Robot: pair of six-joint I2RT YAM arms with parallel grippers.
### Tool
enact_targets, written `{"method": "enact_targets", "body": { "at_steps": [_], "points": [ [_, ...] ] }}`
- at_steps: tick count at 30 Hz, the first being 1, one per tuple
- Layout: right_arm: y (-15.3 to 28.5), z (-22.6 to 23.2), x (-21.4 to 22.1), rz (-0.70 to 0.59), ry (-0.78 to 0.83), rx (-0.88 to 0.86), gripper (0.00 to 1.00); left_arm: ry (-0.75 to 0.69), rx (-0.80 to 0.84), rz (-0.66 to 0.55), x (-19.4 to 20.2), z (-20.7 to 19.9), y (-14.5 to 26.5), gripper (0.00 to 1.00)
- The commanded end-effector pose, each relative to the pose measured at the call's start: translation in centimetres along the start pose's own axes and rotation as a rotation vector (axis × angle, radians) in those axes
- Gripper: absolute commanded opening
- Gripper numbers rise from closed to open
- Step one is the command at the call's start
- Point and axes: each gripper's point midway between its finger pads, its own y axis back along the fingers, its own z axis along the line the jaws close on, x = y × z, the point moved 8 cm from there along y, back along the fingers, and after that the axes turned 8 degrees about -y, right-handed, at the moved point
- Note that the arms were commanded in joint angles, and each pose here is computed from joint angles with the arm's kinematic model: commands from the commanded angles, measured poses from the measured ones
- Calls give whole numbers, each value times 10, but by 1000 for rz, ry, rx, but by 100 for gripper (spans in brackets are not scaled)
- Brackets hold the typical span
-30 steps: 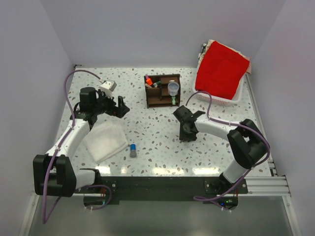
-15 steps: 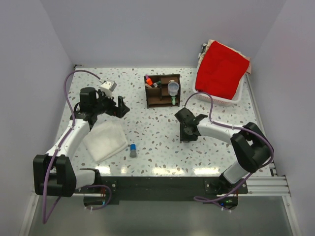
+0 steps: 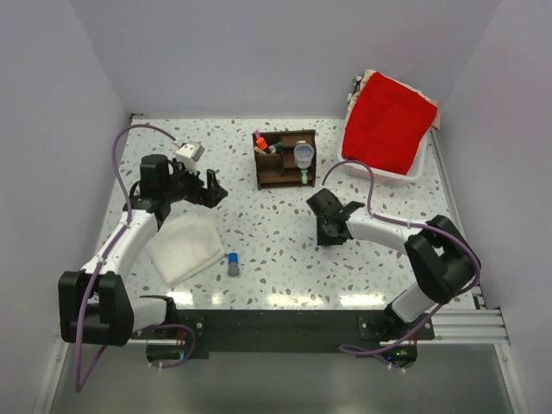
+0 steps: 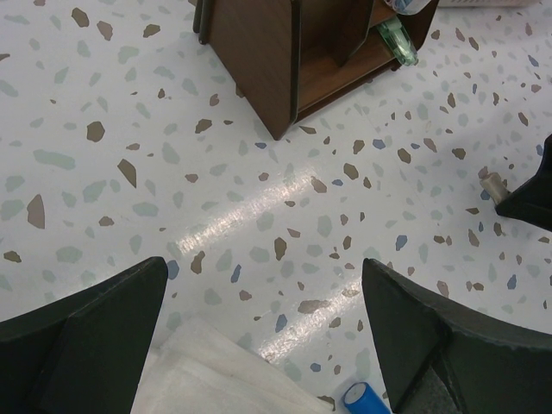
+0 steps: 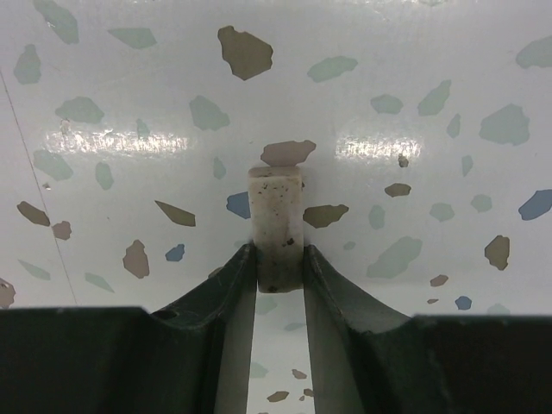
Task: Sort the stationery into containers
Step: Pick up the stationery from the storage box.
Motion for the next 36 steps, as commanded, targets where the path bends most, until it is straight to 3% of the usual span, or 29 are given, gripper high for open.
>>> {"method": "enact_targets", "body": {
  "at_steps": [1,8,19,20,23,24,26,36],
  "points": [
    [-8,-6,5,-7,-18,41,29,-25,2,-67,-14,1,4,100],
    [-5,-10,11,6,-13,48,38,-25,0,-65,-12,2,3,100],
    [-2,-16,20,38,-31,66,37,-20,1,-68,-12,3,2,100],
    [-3,-15,20,35,-31,58,36,-18,3,-67,-12,3,1,100],
    [-4,-12,19,38,-21,40,19,-18,3,-68,-12,3,1,100],
    [-4,-12,19,38,-17,42,8,-19,2,-69,-12,2,2,100],
    [-2,-10,15,31,-15,35,1,-17,-2,-68,-12,3,2,100],
    [22,42,-46,-142,69,-182,0,-5,-1,-74,-7,3,2,100]
  ]
}}
